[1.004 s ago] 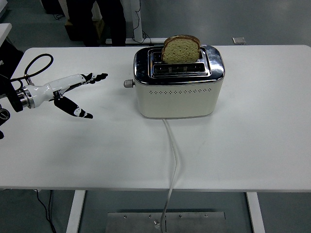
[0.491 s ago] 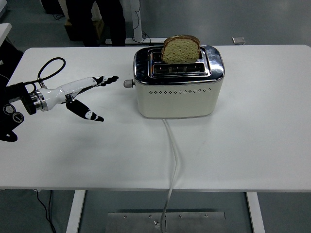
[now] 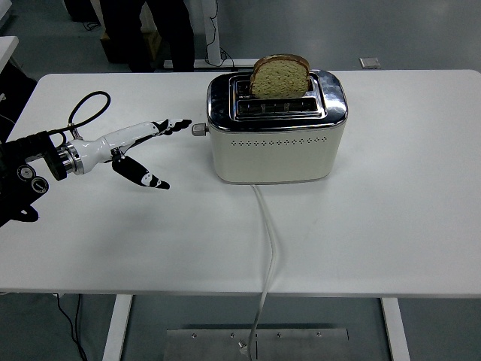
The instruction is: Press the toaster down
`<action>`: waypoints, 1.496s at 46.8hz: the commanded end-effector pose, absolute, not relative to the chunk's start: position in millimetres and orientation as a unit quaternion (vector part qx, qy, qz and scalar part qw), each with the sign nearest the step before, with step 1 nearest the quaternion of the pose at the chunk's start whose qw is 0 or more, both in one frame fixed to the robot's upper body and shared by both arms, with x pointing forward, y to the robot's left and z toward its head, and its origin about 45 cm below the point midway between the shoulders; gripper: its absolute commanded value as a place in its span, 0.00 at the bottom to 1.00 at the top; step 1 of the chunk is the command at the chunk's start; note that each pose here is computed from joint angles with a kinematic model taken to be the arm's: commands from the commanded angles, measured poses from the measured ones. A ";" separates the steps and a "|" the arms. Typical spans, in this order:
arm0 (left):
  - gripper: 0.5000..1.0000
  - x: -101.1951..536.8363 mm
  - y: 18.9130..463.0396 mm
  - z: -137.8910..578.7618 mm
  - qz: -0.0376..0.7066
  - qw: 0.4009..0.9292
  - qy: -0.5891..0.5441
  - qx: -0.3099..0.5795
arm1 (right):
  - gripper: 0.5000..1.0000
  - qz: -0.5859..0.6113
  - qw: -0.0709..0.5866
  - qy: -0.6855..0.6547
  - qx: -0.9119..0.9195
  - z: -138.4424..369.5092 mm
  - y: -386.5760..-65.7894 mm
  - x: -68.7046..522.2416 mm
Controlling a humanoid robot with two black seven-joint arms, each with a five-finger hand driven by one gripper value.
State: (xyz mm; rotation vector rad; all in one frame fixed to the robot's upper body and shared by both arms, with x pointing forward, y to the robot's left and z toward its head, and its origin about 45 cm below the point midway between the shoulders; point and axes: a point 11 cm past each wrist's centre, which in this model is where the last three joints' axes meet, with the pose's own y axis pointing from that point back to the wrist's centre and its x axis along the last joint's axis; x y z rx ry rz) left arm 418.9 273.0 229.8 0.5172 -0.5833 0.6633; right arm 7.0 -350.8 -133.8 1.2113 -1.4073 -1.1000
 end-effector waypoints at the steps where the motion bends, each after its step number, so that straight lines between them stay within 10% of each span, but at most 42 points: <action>1: 1.00 420.0 274.5 228.2 0.321 0.870 -0.278 0.250 | 1.00 -0.449 0.472 -0.575 0.495 -133.8 -350.9 7.0; 70: 1.00 422.8 261.7 205.5 0.324 0.875 -0.255 0.254 | 1.00 -0.449 0.472 -0.575 0.495 -133.8 -350.9 7.0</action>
